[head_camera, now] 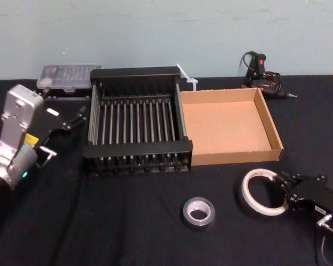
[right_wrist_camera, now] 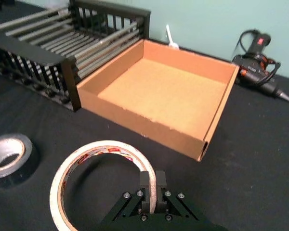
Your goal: Pick up the white tape and place it into the black box , Pick up the silver tape and place it into the brown box.
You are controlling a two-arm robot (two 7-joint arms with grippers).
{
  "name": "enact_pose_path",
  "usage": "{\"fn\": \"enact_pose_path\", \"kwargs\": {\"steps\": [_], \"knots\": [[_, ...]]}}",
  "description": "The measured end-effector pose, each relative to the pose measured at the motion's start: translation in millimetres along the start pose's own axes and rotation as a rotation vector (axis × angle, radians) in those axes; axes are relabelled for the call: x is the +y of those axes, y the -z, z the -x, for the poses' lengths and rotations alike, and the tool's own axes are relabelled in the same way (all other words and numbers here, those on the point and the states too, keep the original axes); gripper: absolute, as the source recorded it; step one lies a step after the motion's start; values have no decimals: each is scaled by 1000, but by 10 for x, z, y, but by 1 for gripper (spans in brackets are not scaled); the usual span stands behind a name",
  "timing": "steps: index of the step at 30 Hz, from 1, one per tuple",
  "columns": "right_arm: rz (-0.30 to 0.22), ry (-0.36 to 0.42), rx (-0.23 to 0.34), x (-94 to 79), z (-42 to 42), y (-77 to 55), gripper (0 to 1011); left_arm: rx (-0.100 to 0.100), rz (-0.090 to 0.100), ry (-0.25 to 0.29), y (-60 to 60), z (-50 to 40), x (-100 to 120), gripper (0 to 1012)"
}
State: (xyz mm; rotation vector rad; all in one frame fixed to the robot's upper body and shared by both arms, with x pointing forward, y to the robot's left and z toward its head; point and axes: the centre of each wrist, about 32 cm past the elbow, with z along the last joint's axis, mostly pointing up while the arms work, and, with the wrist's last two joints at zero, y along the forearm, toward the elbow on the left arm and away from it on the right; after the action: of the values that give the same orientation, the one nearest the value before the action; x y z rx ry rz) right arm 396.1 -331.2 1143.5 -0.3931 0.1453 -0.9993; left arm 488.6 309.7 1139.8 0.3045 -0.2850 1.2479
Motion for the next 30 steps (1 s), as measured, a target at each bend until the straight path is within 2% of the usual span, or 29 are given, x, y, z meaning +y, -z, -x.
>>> {"fn": "enact_pose_path", "kwargs": {"steps": [5,17,30], "knots": [[-45,5,6,-7,5,-11,77,0,0,0,0,0,0,1001],[-110,10,4,26,8,-78,77,0,0,0,0,0,0,1001],[-179,13,44,185,-2,-212,77,0,0,0,0,0,0,1001]]}}
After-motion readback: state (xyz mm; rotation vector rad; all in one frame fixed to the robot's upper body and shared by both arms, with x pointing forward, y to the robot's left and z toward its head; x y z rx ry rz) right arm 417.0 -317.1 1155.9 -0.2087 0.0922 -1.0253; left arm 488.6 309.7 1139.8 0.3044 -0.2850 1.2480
